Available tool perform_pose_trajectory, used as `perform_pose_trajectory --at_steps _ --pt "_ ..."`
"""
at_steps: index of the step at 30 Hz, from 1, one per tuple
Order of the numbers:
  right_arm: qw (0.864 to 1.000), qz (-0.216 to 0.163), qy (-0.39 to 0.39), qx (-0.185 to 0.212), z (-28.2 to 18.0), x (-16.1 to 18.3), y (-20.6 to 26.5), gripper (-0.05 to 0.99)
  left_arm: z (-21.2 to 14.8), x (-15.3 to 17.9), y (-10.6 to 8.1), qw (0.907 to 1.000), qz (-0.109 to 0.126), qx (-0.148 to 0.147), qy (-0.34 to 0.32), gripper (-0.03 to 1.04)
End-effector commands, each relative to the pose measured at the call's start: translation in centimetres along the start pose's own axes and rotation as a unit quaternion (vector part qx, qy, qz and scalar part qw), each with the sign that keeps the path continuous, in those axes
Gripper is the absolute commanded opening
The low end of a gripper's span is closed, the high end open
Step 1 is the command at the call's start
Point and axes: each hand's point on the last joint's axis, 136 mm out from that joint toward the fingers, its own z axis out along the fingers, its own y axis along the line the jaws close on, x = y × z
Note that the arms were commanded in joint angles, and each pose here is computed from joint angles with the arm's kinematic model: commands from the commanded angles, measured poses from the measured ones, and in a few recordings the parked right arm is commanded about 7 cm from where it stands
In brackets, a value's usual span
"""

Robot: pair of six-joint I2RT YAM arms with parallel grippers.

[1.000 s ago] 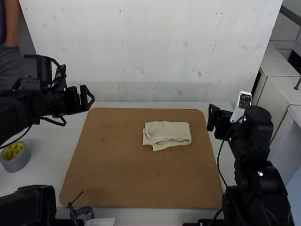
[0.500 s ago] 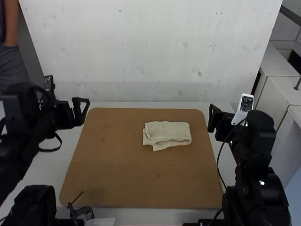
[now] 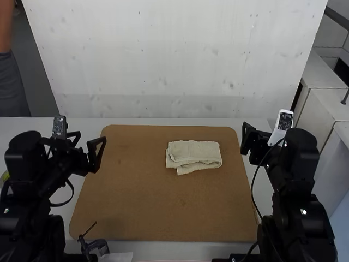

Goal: Fold the towel.

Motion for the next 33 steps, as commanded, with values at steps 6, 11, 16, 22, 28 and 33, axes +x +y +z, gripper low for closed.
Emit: perform_pose_trajectory --at_steps 6,11,16,22,28,33 --pt "1.0 -0.003 0.0 0.021 0.2 0.2 -0.9 0.96 0.0 -0.1 1.9 0.9971 0.053 -0.054 -0.002 0.99" --pt "1.0 -0.004 0.013 0.025 0.9 2.3 -1.3 0.96 -0.1 -0.1 2.2 0.9968 0.05 -0.062 -0.003 0.98" --pt "1.0 -0.006 0.011 0.026 1.2 2.7 -1.5 0.96 -0.1 -0.1 2.2 0.9968 0.05 -0.062 -0.003 0.98" --pt "0.999 -0.039 0.013 0.021 1.3 3.0 -1.3 0.96 -0.1 -0.1 2.1 0.9968 0.05 -0.061 -0.003 0.98" --pt "0.998 -0.062 0.016 0.016 1.3 3.1 -1.2 0.96 -0.1 -0.1 2.2 0.9968 0.05 -0.062 -0.002 0.98" --pt "0.998 -0.062 0.016 0.016 1.3 3.1 -1.2 0.96 -0.1 -0.2 2.1 0.9968 0.051 -0.061 -0.003 0.98"
